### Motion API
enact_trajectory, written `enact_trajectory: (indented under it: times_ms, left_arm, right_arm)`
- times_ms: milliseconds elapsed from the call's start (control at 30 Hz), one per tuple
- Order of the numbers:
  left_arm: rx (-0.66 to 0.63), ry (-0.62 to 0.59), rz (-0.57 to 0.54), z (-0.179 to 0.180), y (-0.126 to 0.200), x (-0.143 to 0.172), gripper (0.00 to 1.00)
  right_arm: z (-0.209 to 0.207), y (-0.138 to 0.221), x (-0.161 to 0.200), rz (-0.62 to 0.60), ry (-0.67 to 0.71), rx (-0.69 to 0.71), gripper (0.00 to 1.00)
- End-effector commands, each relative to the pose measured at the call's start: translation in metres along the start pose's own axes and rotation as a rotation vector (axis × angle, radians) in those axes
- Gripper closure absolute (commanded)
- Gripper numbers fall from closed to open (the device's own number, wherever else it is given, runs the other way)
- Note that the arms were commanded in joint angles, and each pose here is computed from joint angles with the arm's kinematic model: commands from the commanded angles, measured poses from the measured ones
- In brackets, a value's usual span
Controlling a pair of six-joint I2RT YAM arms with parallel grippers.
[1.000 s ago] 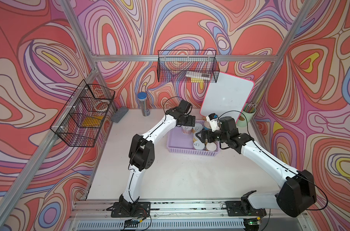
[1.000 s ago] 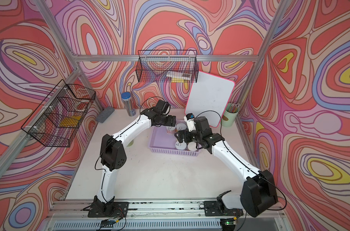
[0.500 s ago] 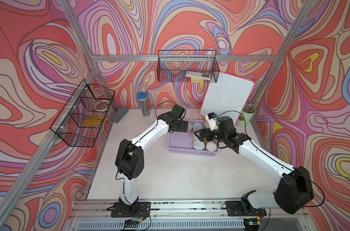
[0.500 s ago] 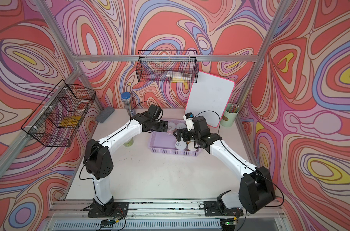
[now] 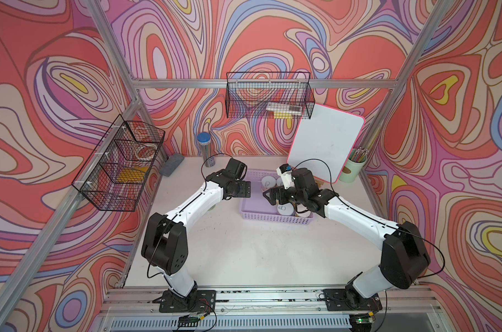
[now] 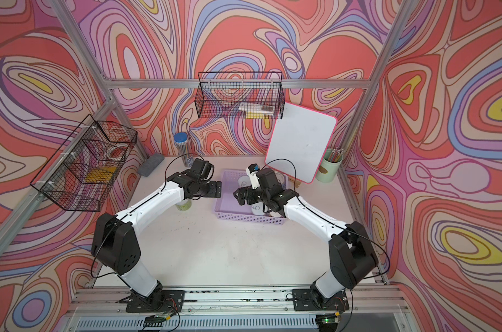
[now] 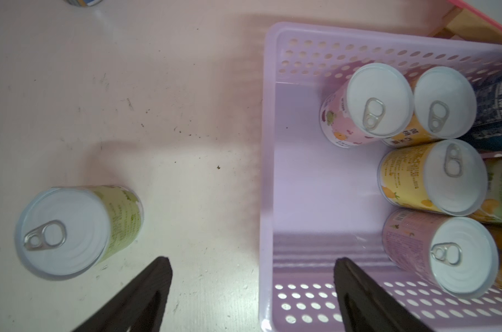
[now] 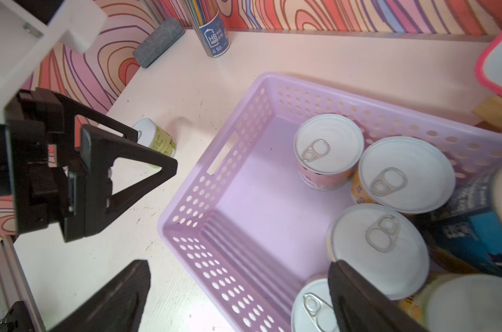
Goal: Put the canned food in the basket
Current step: Place the canned food in the basket, then pick up the canned food from the center of the board.
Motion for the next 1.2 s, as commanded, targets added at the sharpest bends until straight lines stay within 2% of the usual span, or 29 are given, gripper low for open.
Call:
enact_trajectory:
  times_ms: [0, 300, 533, 733, 1167]
  left_arm:
    - [-0.036, 0.019, -0.037, 0.016, 0.015, 0.0, 0.07]
    - [-0.137, 0.102, -0.005, 0.059, 0.022, 0.025, 0.07]
    - [-0.222, 0.148, 0.03, 0.082, 0.023, 0.036, 0.05]
    - [-0.238, 0.185, 0.047, 0.095, 0.02, 0.039, 0.01]
    - [-0.237, 0.261, 0.091, 0.116, -0.005, 0.041, 0.01]
  right_arm:
    - [0.012, -0.01, -0.01, -0.032, 0.002, -0.008, 0.02]
    - [0.043, -0.038, -0.006, -0.006, 0.021, -0.062, 0.02]
    - [0.074, -0.042, -0.001, 0.02, 0.048, -0.106, 0.02]
    - [0.101, -0.038, 0.003, 0.017, 0.078, -0.127, 0.02]
    - [0.136, -0.03, 0.015, 0.056, 0.15, -0.122, 0.02]
Point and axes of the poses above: each gripper's point midway between its finger pads, its own y axis back along the fingers, its own z axis along the line the jaws close on, x = y × z, the point moved 3 cm from there along y, back along the fingers, and after that the axes turned 7 degrees about -y, right-handed, at the moved point
